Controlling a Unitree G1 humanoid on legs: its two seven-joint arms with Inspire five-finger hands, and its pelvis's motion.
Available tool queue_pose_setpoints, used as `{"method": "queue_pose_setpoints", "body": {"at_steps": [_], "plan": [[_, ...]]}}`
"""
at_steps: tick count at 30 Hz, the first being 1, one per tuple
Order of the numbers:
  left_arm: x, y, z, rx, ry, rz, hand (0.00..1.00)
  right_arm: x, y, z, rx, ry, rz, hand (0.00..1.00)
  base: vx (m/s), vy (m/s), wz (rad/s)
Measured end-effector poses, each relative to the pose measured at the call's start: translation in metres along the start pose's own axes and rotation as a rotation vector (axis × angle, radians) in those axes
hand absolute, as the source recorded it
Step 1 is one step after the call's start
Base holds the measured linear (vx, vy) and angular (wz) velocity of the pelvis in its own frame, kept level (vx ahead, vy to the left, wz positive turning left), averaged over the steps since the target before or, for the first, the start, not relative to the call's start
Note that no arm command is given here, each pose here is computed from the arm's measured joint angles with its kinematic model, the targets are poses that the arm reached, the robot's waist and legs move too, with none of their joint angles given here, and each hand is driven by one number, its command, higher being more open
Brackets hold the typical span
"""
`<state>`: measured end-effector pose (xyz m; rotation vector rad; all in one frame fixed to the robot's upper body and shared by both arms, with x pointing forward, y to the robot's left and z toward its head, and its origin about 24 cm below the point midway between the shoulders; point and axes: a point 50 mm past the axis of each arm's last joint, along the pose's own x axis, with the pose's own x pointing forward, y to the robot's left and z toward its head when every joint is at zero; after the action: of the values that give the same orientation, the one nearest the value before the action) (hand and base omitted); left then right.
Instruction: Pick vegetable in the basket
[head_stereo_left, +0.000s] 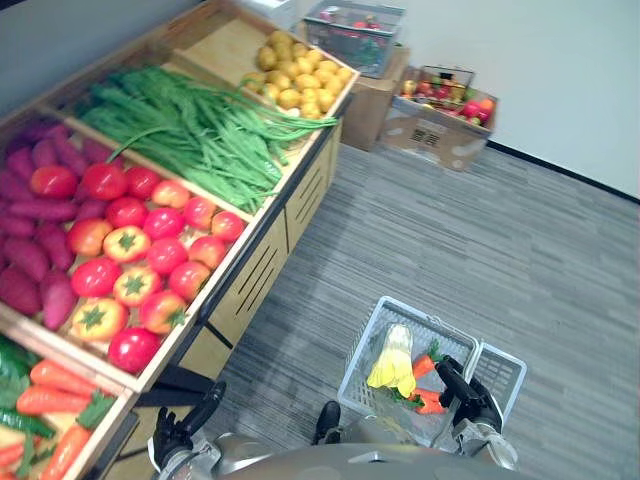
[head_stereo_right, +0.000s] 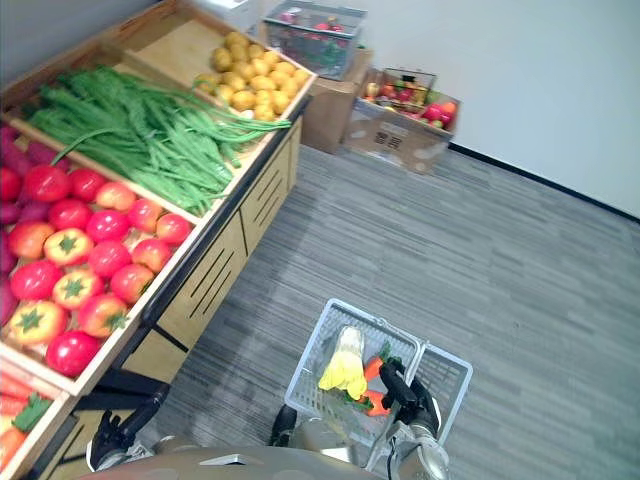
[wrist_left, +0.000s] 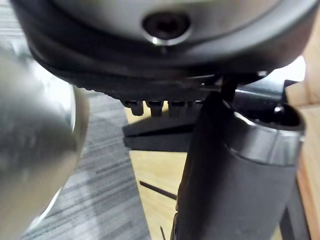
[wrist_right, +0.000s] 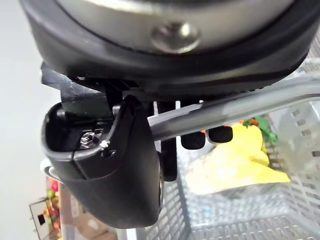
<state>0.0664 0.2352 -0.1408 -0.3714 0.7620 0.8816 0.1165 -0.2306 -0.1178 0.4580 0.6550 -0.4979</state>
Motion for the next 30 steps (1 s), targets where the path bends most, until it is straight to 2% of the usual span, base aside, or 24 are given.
{"method": "queue_pose_setpoints", "body": {"at_steps": [4, 8, 14, 22, 30], "plan": [[-0.013, 0.002, -0.027, 0.021, 0.091, -0.002, 1.00, -0.004, -0.012, 0.003, -0.019, -0.019, -0.033, 0.00, -0.07, 0.192, -1.27], [-0.010, 0.006, -0.023, 0.011, 0.086, -0.001, 1.00, -0.017, -0.022, -0.017, -0.005, 0.040, -0.075, 0.00, 0.07, 0.189, -0.27], [-0.011, 0.006, -0.032, -0.015, 0.164, -0.015, 1.00, -0.018, -0.022, -0.017, -0.007, 0.040, -0.075, 0.00, 0.12, 0.084, 0.00], [-0.012, 0.008, -0.038, 0.077, 0.197, -0.045, 1.00, -0.019, -0.027, -0.027, -0.060, 0.088, -0.097, 0.00, 0.00, -0.003, -0.20], [-0.010, 0.014, -0.037, 0.155, 0.197, -0.061, 1.00, -0.011, -0.010, -0.024, -0.147, 0.084, -0.023, 0.00, -0.11, 0.012, -0.24]]}}
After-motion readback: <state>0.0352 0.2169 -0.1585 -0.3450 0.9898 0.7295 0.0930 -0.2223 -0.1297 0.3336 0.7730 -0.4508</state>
